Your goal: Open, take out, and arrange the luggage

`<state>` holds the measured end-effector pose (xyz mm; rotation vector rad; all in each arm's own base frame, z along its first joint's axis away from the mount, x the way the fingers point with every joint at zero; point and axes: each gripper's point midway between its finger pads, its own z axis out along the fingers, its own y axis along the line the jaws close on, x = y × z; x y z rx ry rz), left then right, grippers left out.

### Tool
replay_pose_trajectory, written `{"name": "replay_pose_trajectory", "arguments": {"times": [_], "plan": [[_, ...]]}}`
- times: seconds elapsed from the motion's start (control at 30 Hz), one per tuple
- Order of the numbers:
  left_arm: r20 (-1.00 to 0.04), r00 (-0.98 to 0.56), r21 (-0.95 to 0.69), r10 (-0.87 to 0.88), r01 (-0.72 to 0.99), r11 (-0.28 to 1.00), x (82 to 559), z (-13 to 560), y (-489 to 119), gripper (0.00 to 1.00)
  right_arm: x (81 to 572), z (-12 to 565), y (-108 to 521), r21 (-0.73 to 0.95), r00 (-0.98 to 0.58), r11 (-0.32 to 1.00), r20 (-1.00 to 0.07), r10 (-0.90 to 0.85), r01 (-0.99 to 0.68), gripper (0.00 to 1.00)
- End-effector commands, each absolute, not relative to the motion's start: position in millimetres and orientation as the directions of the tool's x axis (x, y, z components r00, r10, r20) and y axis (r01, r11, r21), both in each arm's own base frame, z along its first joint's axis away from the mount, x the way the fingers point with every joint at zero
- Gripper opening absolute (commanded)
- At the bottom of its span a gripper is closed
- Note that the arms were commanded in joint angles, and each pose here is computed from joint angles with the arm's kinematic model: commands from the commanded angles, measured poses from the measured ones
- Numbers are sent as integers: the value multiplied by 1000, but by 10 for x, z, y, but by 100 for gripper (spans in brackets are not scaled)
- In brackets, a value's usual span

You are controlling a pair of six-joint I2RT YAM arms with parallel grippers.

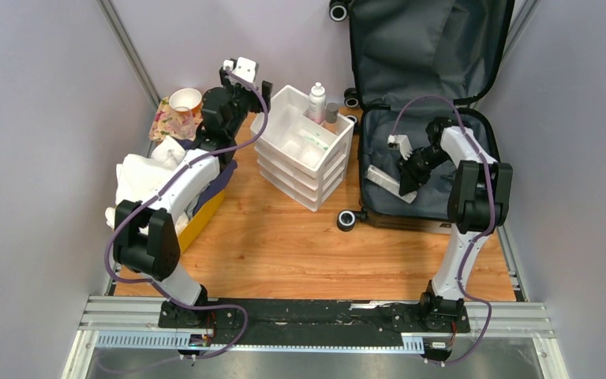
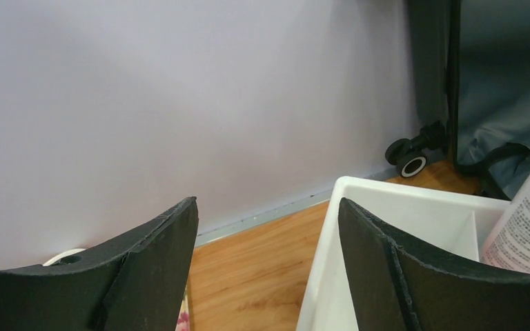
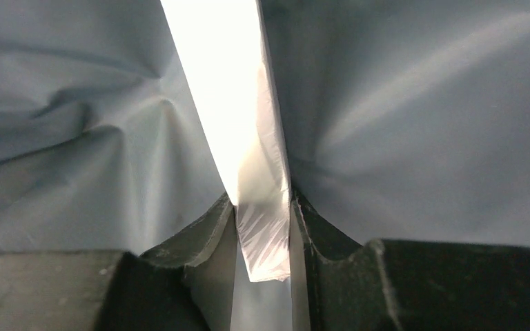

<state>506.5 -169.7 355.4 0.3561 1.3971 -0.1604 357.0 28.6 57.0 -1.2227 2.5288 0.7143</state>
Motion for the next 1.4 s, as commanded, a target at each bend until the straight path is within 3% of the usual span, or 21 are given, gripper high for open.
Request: {"name": "replay_pose_trajectory", "arguments": {"times": [0.0, 0.3, 0.47, 0.67, 0.7, 0.77, 0.93, 1.2, 1.37], "plan": [[-978, 203, 118, 52, 327, 938, 5076, 3822, -1633, 82, 3849, 1093, 325, 245, -598, 572, -553, -581, -783, 0], [-982, 189, 53, -23, 386, 921, 5001, 4027, -1655, 81, 3809, 1697, 405, 252, -604, 633, -669, -433, -732, 0], [-982, 158, -6, -104, 522, 853, 4847, 4158, -1835, 80, 4030, 2309, 553, 273, -564, 670, -784, -261, -690, 0], [-975, 163, 10, -149, 707, 707, 4509, 4408, -2106, 79, 4104, 3069, 726, 257, -429, 670, -897, -102, -696, 0], [-973, 169, 17, -157, 732, 681, 4447, 4467, -2142, 78, 4122, 3310, 746, 201, -346, 671, -934, -88, -713, 0], [-973, 171, 47, -157, 809, 585, 4257, 4505, -2279, 77, 4043, 3467, 839, 249, -336, 649, -942, -11, -719, 0], [-971, 164, 82, -173, 911, 404, 3893, 4549, -2554, 74, 3825, 4064, 1109, 127, -135, 588, -990, 30, -799, 0], [-959, 169, 129, -228, 975, 181, 3428, 4628, -3121, 73, 3327, 4277, 1795, -21, 14, 401, -1000, -21, -916, 0], [-951, 165, 138, -261, 983, 120, 3298, 4624, -3328, 72, 3163, 4261, 2113, -78, 72, 308, -997, -31, -948, 0]]}}
